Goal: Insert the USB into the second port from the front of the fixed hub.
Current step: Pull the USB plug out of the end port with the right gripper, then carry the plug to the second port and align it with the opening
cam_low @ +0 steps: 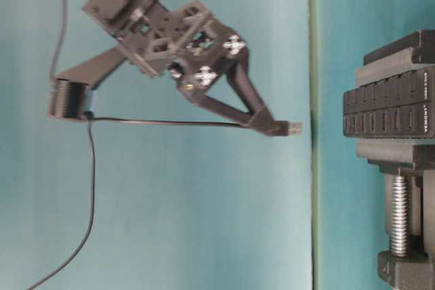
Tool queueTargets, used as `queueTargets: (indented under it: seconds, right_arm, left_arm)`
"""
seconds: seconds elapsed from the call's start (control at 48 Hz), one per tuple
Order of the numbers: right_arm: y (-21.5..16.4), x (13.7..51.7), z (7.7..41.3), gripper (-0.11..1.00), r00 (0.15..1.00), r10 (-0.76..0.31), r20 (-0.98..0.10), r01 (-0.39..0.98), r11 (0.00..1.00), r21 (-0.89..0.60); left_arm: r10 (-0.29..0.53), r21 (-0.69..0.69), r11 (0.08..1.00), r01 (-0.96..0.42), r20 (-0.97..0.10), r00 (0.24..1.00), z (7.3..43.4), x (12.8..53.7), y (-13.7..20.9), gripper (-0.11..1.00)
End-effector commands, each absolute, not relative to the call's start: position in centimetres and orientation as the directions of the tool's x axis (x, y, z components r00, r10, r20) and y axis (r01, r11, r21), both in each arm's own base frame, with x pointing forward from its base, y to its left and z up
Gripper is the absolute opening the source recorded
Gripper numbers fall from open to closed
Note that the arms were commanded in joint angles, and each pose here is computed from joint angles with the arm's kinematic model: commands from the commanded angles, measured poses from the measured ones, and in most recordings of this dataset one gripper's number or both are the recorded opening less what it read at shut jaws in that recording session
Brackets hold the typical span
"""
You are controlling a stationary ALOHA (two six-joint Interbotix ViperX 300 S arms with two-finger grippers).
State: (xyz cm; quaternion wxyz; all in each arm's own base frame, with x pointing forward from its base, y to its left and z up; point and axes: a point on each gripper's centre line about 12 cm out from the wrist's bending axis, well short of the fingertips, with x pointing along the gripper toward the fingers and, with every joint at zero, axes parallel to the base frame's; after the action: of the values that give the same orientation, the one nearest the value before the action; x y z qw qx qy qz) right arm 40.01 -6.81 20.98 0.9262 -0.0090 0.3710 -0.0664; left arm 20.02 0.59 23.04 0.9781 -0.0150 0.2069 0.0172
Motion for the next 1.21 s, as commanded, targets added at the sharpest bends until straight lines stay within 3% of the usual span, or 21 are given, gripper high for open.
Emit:
queueTargets:
  seconds: [0.0,1.189]
  right_arm:
    - [-6.3,40.2,23.7,0.09,0.765,-0.126,-0.632,0.124,0.991,-0.047]
    - [-1.4,40.4,22.9,0.09,0.736,-0.033,-0.676,0.059,0.998,0.016]
  left_arm:
    - [0.029,-0.022,0.999,-0.041,-0.395,0.918,23.4,20.2,0.6,0.0]
    - [0.029,-0.022,0.999,-0.041,-0.395,0.918,23.4,20.2,0.6,0.0]
